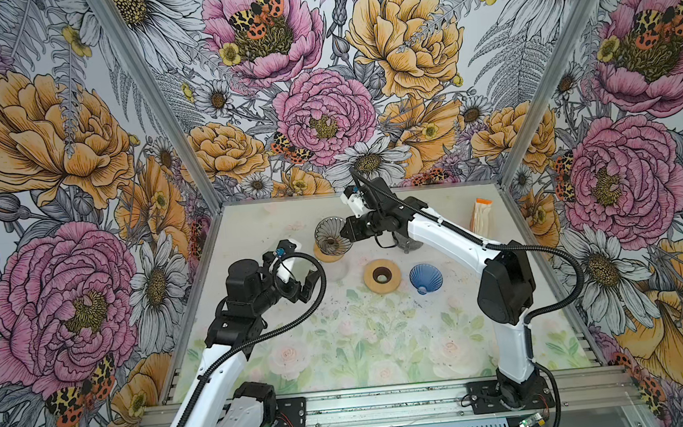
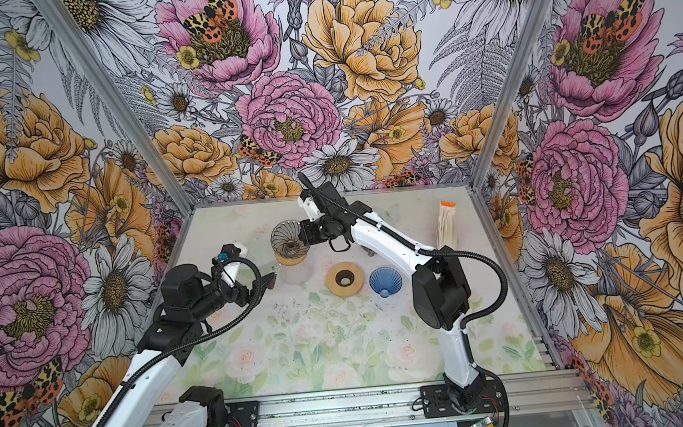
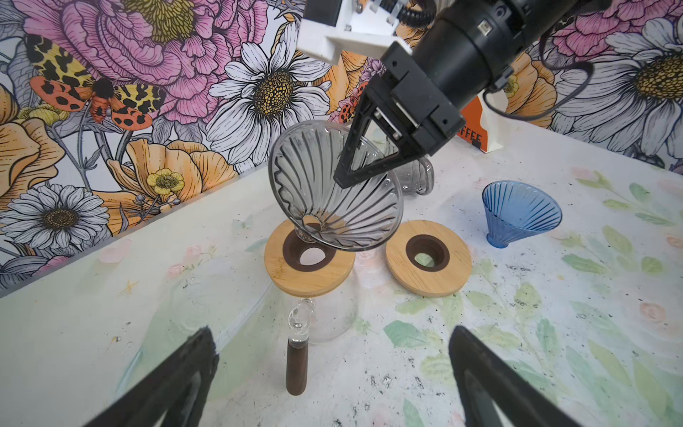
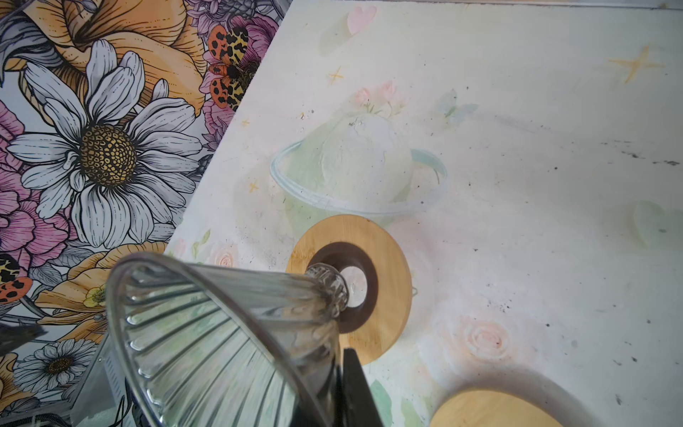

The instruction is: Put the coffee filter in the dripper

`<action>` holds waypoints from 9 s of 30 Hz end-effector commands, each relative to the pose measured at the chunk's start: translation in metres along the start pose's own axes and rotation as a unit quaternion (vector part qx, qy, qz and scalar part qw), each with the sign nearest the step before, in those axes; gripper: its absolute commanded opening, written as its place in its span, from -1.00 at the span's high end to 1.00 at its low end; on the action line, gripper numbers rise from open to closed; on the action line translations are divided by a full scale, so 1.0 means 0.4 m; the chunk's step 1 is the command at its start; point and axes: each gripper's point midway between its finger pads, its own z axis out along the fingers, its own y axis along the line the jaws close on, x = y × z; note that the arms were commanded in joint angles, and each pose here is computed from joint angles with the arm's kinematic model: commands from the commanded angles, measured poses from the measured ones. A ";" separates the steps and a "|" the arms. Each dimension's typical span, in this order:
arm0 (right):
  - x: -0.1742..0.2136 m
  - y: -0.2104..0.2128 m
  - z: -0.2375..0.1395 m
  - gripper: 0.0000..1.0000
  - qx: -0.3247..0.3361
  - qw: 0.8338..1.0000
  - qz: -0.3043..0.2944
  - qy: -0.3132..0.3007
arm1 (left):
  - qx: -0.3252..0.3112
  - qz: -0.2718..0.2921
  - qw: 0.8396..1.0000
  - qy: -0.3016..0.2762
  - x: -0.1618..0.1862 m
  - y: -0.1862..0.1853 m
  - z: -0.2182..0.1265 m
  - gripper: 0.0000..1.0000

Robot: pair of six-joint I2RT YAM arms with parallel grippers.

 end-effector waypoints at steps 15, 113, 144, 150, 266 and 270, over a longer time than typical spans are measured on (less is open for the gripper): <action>0.056 -0.031 0.055 0.85 0.002 0.998 0.026 0.048 | -0.015 -0.003 1.000 -0.008 0.009 0.016 -0.006 -0.98; -0.017 0.097 -0.168 0.41 0.056 0.994 -0.087 -0.031 | 0.000 -0.267 0.952 0.149 -0.027 0.036 0.054 -0.47; 0.104 0.086 -0.073 0.48 -0.001 1.000 -0.014 -0.020 | 0.003 -0.320 0.923 0.215 0.042 0.021 0.151 0.04; 0.114 0.073 -0.064 0.49 0.013 1.000 -0.012 -0.015 | 0.005 -0.316 0.923 0.217 0.047 0.018 0.151 0.12; 0.096 -0.018 -0.046 0.52 0.068 0.998 0.015 -0.002 | 0.043 -0.356 0.900 0.249 0.092 0.026 0.206 0.74; 0.097 -0.021 -0.040 0.55 0.070 0.997 0.018 0.003 | 0.044 -0.355 0.901 0.247 0.084 0.027 0.208 0.74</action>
